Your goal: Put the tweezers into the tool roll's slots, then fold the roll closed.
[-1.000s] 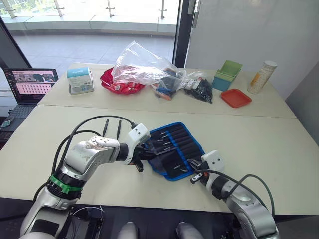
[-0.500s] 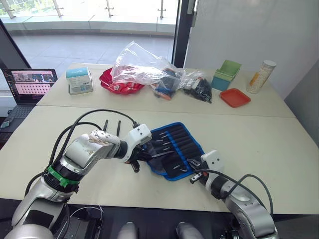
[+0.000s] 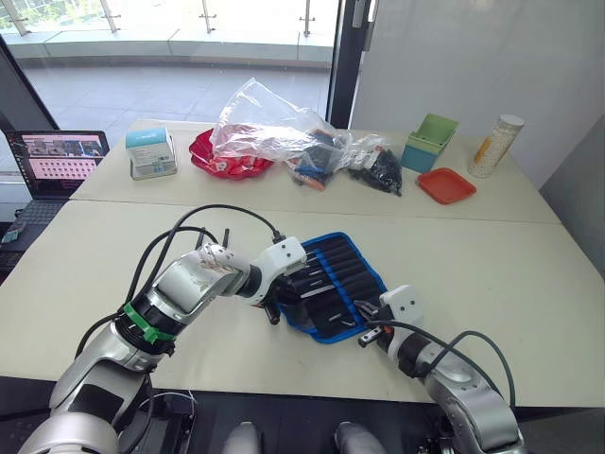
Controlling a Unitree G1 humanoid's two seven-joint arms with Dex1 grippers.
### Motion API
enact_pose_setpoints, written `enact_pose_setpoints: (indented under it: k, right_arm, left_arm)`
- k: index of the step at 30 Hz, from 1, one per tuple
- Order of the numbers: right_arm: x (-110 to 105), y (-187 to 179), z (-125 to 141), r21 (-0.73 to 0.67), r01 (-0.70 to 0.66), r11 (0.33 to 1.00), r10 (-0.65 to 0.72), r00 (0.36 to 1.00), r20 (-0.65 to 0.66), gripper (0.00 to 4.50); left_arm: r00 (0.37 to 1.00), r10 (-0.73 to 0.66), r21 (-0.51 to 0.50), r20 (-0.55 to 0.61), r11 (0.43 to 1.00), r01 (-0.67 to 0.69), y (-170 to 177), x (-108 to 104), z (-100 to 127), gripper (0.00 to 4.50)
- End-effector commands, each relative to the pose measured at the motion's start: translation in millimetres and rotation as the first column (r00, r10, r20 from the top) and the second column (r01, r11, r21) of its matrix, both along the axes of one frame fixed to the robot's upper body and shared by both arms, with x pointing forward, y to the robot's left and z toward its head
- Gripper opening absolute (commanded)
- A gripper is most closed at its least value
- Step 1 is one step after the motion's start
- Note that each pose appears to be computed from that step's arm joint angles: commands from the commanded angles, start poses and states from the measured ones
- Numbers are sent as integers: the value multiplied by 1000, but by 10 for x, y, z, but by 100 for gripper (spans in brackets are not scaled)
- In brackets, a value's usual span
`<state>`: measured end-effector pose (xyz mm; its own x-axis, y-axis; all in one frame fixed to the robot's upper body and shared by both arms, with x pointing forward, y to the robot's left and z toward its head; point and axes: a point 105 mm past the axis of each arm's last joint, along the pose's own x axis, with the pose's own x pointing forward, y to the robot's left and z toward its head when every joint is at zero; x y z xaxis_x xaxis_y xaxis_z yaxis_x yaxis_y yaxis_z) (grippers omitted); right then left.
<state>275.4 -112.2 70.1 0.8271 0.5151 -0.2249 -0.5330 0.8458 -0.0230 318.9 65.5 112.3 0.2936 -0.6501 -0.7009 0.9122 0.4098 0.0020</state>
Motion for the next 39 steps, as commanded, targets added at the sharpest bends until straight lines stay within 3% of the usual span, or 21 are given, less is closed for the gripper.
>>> enact_pose_setpoints:
  k: [1, 11, 21, 28, 34, 36, 39]
  right_arm:
    - [-73, 18, -166, -14, -12, 1000, 11, 997, -73, 0]
    - [-108, 50, -173, -14, -24, 1000, 23, 997, -78, 0]
    - [-148, 22, -177, -19, -17, 1000, 15, 996, -90, 0]
    - [-149, 22, -198, -23, -10, 1000, 8, 995, -95, 0]
    - [-114, 33, -210, -28, -10, 1000, 7, 995, -97, 0]
    - [-110, 31, -213, -30, -12, 999, 10, 995, -97, 0]
    - [-97, 44, -211, -30, -22, 999, 19, 995, -99, 0]
  left_arm:
    - [997, -52, -22, 63, 998, 54, -182, 74, 99, 3]
    - [983, -67, -80, 168, 993, 82, -587, 338, 61, 3]
    - [979, -61, -59, 196, 995, 74, -535, 440, -56, 3]
    - [979, -48, -118, 197, 990, 73, -481, 406, 119, 237]
    - [982, 21, -248, 186, 968, 26, -89, 265, 527, 440]
    - [982, 57, -299, 178, 954, -1, 28, 222, 608, 449]
    - [963, 194, -470, 186, 879, -87, 278, 239, 841, 449]
